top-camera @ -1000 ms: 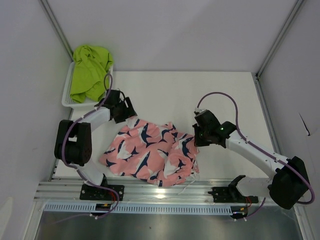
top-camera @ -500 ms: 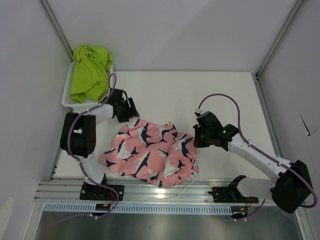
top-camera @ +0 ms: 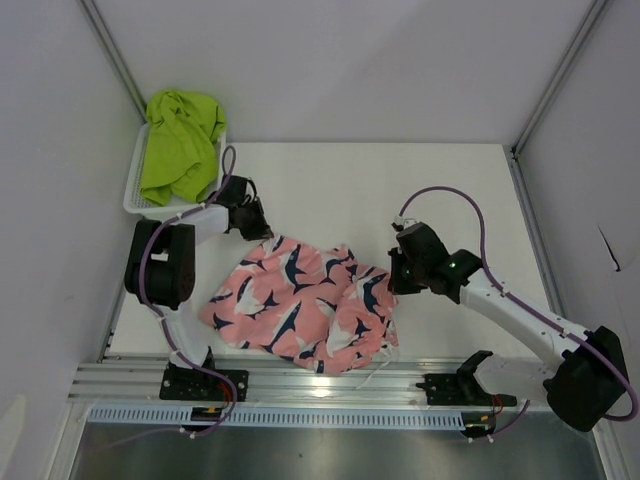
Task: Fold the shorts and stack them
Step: Flatten the shorts out
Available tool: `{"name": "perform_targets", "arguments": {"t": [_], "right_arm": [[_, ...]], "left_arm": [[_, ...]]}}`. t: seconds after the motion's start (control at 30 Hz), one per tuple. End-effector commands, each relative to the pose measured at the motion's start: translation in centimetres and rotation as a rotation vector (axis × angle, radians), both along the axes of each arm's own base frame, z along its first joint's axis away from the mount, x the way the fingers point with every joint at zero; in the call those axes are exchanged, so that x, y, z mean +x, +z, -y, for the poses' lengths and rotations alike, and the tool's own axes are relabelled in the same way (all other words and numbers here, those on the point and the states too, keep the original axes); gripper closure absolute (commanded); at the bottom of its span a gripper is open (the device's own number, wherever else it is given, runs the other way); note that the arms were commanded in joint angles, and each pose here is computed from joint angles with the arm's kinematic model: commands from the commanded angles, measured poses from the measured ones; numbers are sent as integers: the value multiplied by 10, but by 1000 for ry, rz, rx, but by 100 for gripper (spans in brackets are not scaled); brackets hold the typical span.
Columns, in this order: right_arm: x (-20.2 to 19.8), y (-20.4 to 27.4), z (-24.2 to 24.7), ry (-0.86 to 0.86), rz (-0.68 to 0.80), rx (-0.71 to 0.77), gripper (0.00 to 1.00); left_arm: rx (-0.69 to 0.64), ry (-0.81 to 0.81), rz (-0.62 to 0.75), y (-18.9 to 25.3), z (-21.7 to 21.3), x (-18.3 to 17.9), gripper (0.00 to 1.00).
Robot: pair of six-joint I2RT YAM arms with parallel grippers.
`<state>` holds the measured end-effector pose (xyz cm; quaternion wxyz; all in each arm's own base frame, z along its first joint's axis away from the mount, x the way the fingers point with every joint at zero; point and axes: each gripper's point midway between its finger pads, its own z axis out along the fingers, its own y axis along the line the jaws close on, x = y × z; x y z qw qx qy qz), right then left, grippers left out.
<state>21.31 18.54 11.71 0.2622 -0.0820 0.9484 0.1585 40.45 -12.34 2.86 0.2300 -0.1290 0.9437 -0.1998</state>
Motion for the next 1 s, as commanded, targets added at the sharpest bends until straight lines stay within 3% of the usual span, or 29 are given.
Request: {"name": "perform_targets", "arguments": {"t": [0.0,0.23,0.37,0.5,0.8,0.97], "right_arm": [[2,6,-1,3,24,19,100],[11,-1,10,-40,-5,-7,100],[17,4,14,-36,-39,-18,100],[24,38,4,2,24,55,100],[28,194,-22,171,272,270,100],[-24,275,-41,374,331,501,100]], "left_arm": [[-64,-63,62,22,14,12,100],[-116,-19,204,88,15,11,100],[-152,15,342,150,13,7,100],[-138,99,496,222,-10,-11,100],[-191,177,816,370,-40,-70,100],[-210,212,1045,465,-53,-142,100]]}}
